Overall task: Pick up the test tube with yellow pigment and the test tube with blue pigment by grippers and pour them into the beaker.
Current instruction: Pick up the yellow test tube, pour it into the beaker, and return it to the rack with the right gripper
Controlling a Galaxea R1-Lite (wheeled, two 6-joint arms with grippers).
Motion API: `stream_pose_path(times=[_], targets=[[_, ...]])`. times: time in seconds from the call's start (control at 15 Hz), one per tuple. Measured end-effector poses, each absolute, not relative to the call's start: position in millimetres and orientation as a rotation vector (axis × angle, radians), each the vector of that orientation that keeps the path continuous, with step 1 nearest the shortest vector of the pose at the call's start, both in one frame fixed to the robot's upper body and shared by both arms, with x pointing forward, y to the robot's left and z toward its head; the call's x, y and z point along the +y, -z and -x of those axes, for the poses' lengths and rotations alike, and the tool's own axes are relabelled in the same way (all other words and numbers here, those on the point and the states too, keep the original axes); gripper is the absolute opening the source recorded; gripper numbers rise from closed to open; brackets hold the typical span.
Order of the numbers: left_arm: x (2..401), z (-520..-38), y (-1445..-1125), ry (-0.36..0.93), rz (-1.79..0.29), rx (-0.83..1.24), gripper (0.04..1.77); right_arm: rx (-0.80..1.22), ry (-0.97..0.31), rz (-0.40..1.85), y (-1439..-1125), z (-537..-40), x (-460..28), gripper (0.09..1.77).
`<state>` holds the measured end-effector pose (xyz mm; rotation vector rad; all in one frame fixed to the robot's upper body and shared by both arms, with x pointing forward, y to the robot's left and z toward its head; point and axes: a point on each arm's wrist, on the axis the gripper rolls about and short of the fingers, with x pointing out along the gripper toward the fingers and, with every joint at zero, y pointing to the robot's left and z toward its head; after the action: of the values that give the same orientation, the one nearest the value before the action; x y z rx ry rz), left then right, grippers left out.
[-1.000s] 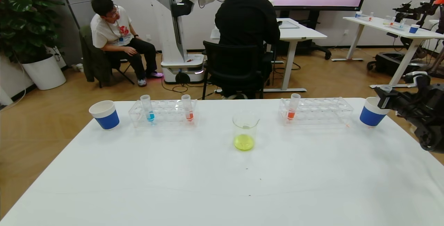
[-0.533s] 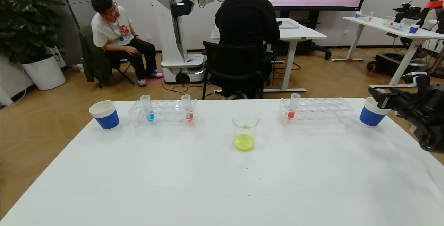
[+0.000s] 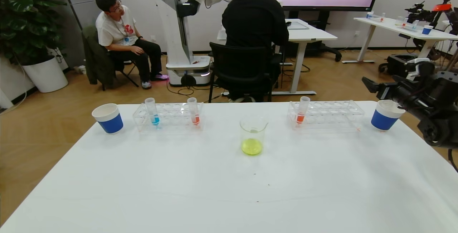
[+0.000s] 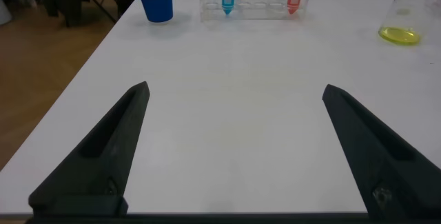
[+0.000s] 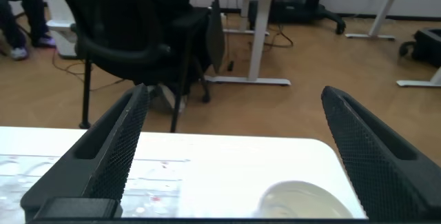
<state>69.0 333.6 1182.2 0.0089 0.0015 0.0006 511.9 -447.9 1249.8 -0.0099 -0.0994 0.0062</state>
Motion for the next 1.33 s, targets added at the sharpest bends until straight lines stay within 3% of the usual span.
stream_pose_path(times=[0.47, 0.93, 1.33], targets=[[334, -69, -1182, -0.001, -0.009, 0.001, 1.75, -0.154, -0.114, -0.013, -1308, -491, -313, 1.74], [334, -69, -1182, -0.001, -0.009, 0.001, 1.75, -0.282, -0.135, 0.01, -1370, -399, -309, 1.74], [334, -69, -1182, -0.001, -0.01, 0.001, 1.75, -0.461, -0.108, 0.019, -1417, -266, -324, 1.74]])
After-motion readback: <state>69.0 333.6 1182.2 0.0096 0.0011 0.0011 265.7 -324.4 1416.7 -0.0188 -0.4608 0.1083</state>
